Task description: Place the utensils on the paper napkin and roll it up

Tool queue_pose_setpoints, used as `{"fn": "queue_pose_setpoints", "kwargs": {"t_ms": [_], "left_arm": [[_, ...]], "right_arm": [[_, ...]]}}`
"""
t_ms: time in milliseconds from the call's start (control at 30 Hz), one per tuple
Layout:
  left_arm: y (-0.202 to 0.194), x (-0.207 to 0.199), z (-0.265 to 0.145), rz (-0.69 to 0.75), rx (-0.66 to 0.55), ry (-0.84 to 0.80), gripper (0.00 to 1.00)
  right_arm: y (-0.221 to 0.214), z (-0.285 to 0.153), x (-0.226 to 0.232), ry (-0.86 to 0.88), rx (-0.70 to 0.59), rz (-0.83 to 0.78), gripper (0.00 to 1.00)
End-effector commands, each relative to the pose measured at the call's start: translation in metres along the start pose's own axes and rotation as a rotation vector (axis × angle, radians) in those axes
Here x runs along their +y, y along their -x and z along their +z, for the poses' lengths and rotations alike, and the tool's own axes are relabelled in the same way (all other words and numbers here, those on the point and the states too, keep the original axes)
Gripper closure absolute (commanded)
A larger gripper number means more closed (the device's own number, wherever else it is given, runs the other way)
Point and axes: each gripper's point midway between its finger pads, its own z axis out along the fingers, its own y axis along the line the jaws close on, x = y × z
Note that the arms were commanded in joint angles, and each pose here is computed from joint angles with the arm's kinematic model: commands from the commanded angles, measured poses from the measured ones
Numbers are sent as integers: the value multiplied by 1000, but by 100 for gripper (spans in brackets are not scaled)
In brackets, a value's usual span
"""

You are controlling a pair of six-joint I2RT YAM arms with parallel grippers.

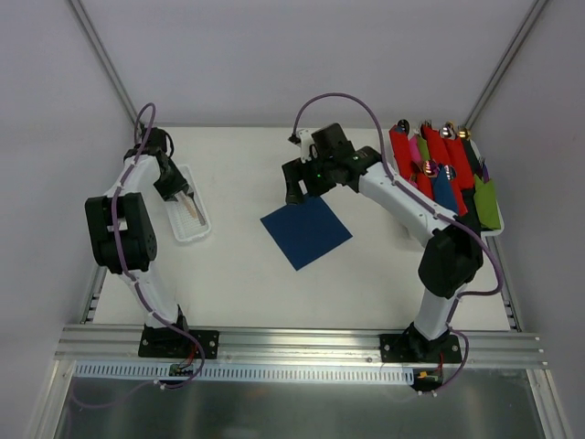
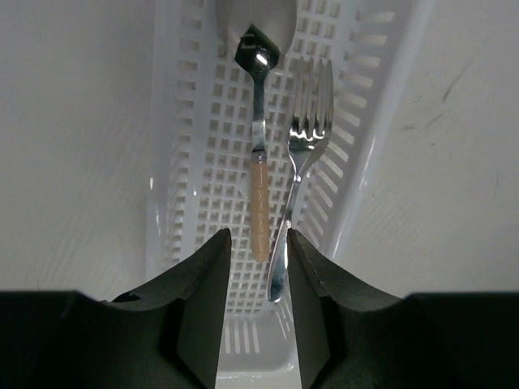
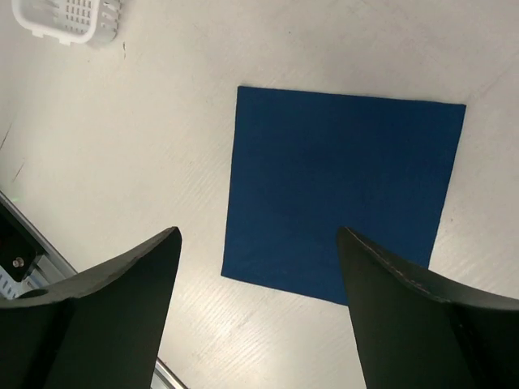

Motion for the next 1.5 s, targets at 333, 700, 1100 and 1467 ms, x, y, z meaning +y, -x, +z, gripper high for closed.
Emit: {"fn": "queue_pose_setpoints", "kwargs": {"t_ms": [333, 700, 1100, 1467], "left_arm": [[22, 11, 40, 47, 27, 89, 67], [8, 14, 61, 38, 88, 106, 93], [56, -70, -82, 69, -121, -371, 100], [16, -164, -295, 10, -305, -1627, 100]], "right_arm": [[-16, -22, -27, -16, 24, 35, 19], [-4, -31, -24, 12, -9, 15, 19], [34, -50, 21, 242, -85, 35, 21], [84, -97, 83, 686, -174, 164, 22]]}}
